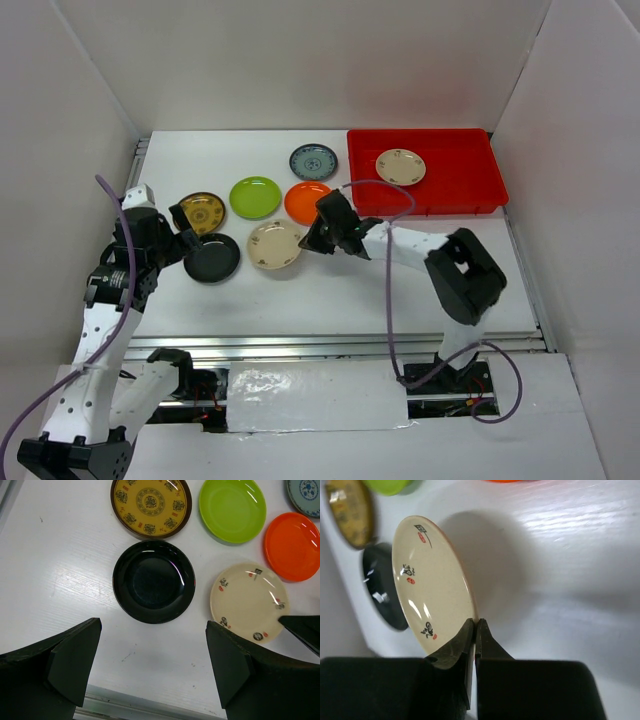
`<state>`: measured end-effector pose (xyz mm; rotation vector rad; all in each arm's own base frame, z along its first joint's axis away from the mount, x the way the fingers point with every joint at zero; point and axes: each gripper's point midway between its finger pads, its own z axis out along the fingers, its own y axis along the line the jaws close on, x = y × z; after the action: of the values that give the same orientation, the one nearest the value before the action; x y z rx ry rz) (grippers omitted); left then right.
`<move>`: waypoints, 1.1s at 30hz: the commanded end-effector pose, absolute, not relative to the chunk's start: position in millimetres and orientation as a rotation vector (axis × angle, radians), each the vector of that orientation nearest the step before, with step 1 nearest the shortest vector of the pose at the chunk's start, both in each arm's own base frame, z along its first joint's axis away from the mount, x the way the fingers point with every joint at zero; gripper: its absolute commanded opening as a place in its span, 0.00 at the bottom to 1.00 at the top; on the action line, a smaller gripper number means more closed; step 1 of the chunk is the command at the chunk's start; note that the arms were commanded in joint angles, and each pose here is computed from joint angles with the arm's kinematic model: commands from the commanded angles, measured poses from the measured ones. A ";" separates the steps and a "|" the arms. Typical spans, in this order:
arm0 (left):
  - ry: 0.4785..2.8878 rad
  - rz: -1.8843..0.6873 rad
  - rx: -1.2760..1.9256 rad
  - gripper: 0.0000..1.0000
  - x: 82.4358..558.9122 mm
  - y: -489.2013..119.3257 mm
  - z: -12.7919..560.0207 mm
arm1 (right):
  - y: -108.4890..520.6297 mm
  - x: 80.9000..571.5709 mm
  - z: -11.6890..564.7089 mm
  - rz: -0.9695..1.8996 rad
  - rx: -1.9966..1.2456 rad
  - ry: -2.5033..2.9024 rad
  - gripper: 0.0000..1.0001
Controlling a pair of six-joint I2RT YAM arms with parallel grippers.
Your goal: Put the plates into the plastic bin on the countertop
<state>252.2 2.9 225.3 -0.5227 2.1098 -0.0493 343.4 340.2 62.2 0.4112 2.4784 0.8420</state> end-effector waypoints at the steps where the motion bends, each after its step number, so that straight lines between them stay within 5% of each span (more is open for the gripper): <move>1: 2.052 -0.055 -0.499 0.99 254.8 4.3 241.7 | 324.3 350.4 148.1 0.897 0.365 2.290 0.00; 5: 2.058 -0.053 -0.500 0.99 256.2 4.2 239.8 | 262.8 377.0 189.6 0.841 0.433 2.175 0.00; 17: 2.086 -0.066 -0.476 0.99 260.6 0.1 233.7 | 32.8 510.8 187.4 0.581 0.844 2.034 0.00; 28: 2.109 -0.089 -0.449 0.99 262.8 -5.1 230.2 | -18.0 559.1 140.7 0.599 0.903 2.134 0.06; 29: 2.107 -0.086 -0.452 0.99 262.9 -4.6 230.2 | -15.3 559.9 140.9 0.609 0.895 2.131 0.10; 32: 2.114 -0.082 -0.454 0.99 263.4 -4.4 228.1 | -8.3 560.4 148.6 0.637 0.866 2.117 0.56; 33: 2.115 -0.082 -0.459 0.99 263.2 -4.4 227.9 | -5.8 559.2 157.3 0.636 0.857 2.102 0.99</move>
<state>257.4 -3.2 218.7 -0.4822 2.1486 -0.0696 552.3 -20.8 117.6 0.9678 2.1566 0.5761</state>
